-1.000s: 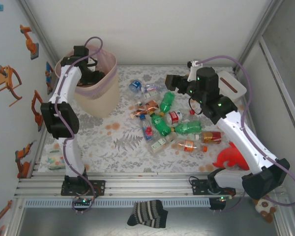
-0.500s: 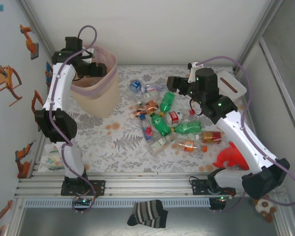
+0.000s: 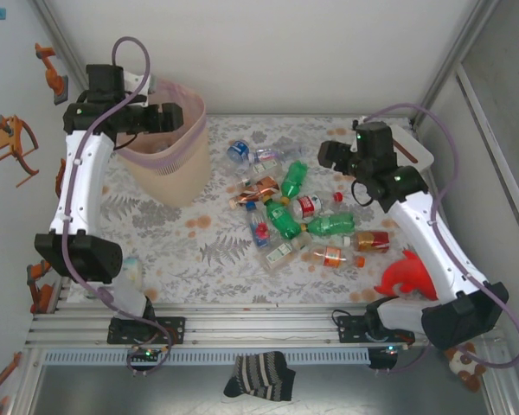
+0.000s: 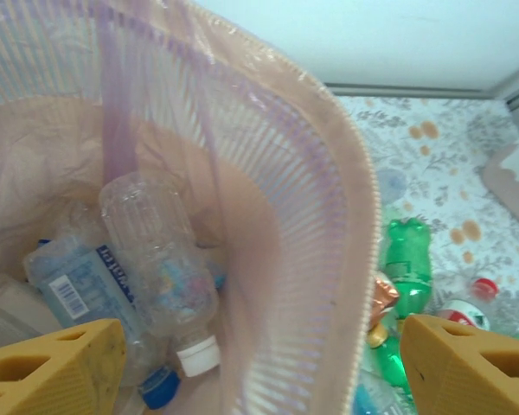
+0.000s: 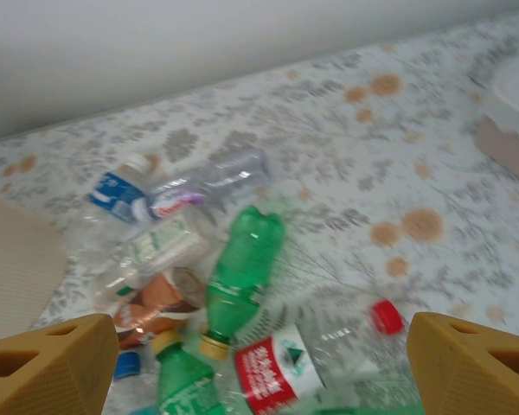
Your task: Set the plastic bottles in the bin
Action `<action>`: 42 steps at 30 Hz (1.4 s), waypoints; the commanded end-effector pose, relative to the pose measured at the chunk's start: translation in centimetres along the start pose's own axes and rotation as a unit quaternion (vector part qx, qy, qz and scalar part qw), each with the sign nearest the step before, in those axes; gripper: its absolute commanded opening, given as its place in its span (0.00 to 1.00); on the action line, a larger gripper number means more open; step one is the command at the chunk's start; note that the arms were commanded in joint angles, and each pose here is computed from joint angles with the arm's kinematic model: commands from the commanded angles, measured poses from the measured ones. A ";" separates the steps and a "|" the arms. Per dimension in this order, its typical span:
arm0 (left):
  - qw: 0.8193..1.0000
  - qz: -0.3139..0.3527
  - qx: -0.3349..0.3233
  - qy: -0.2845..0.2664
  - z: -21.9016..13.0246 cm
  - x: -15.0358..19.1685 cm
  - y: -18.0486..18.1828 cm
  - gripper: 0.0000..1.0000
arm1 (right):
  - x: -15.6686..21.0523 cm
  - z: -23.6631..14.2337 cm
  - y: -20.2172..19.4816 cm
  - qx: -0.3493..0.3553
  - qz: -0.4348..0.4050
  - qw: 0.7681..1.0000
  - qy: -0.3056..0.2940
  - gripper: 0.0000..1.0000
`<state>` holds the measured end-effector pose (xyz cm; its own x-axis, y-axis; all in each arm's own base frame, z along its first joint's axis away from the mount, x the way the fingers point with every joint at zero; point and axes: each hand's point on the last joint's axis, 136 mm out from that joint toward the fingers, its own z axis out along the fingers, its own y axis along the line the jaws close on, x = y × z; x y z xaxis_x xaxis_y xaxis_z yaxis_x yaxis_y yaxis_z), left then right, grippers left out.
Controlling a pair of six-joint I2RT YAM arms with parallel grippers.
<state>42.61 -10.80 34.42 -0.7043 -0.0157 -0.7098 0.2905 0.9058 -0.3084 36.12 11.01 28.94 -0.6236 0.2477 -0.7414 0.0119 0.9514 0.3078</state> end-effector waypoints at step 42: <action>0.995 -0.009 0.078 -0.066 -1.2 0.7 -2.7 0.83 | 21.6 2.4 -19.7 0.307 0.554 0.744 0.214 0.83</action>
<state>41.06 -12.58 34.65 -0.6496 -0.1023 -0.7534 0.3545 0.8358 -0.4192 25.02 -1.78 6.19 -0.1912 0.9803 0.0496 0.9660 0.1790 0.1867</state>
